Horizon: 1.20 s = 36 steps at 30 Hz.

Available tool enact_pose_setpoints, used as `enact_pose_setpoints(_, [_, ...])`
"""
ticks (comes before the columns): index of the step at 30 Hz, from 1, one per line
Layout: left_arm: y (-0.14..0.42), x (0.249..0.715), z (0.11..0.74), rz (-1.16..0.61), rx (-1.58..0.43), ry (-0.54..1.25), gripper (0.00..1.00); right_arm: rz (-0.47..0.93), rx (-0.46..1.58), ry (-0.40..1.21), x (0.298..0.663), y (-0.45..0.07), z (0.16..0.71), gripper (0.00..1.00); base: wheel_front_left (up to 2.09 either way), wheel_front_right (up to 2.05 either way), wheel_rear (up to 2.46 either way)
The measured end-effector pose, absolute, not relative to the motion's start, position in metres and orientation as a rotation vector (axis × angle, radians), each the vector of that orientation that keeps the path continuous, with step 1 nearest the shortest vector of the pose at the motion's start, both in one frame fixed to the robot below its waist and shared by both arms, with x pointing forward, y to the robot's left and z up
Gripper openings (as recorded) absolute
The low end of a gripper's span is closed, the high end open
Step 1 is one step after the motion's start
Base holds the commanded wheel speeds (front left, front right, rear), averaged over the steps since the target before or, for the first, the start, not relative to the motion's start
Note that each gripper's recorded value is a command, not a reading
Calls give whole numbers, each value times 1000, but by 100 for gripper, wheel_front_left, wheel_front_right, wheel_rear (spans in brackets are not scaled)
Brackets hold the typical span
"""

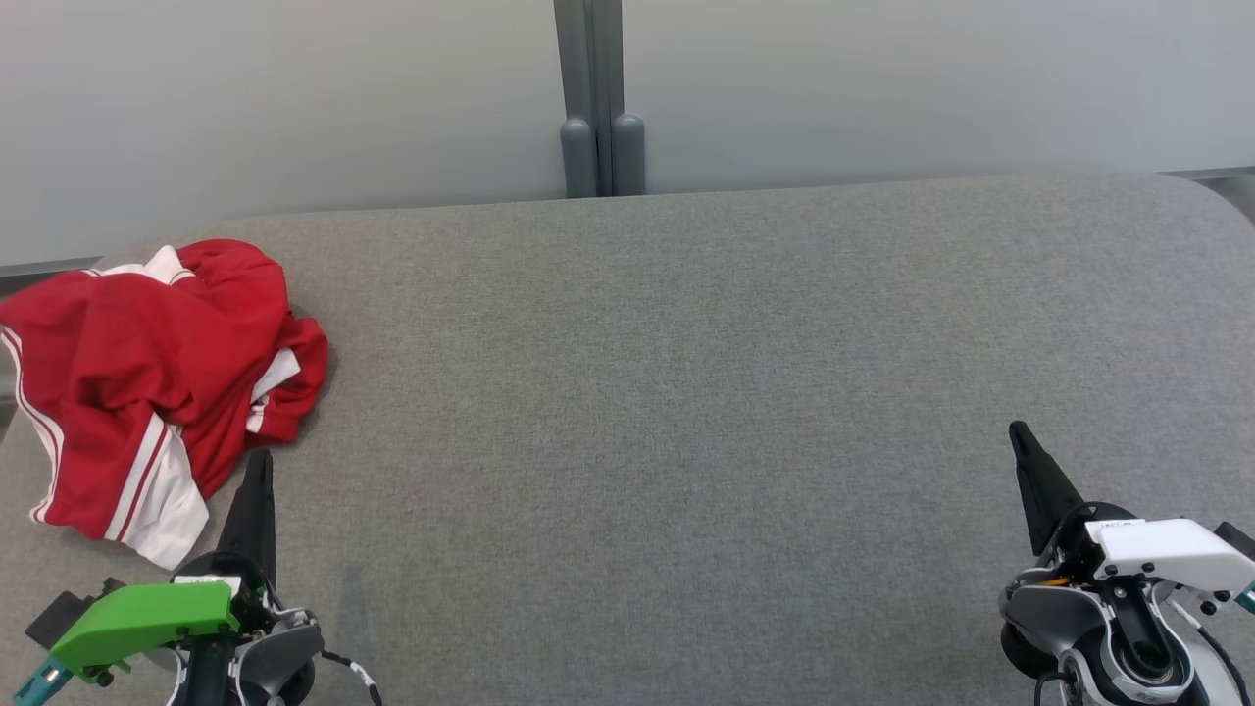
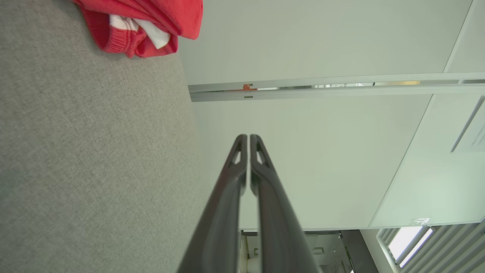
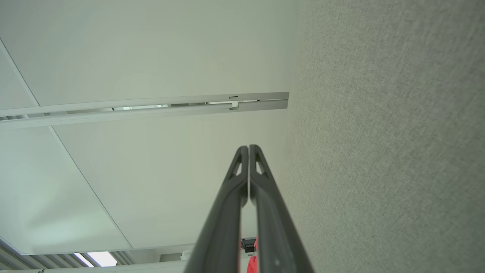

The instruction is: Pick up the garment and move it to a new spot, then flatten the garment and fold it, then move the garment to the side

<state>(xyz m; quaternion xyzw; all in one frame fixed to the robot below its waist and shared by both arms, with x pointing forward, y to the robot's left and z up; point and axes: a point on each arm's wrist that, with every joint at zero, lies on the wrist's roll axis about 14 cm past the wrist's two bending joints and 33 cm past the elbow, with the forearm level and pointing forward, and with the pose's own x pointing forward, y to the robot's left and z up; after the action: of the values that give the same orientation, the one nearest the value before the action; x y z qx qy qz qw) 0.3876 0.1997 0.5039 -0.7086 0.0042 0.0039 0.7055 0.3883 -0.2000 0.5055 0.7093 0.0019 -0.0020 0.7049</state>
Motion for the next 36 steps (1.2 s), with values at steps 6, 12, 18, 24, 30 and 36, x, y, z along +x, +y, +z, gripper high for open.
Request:
enact_pose_setpoints(6, [200, 388, 504, 9, -1575, 9, 0, -5, 1577, 4, 388, -200, 506, 0, 0, 0, 0])
enact_pose_setpoints(12, [200, 388, 504, 9, -1575, 9, 0, -5, 1577, 4, 388, -200, 506, 0, 0, 0, 0])
enact_pose_setpoints(18, [200, 388, 504, 9, -1575, 9, 0, -5, 1577, 4, 388, -200, 506, 0, 0, 0, 0])
enact_pose_setpoints(24, [200, 388, 504, 9, -1575, 9, 100, -5, 1577, 4, 388, -200, 506, 100, 0, 0, 0])
enact_pose_setpoints(30, [197, 374, 474, 79, -1588, 78, 100, -74, 1591, 69, 375, -197, 477, 100, 0, 0, 0])
enact_pose_setpoints(36, [198, 374, 476, 91, -1571, 59, 100, -75, 1570, 55, 376, -196, 479, 100, 0, 0, 0])
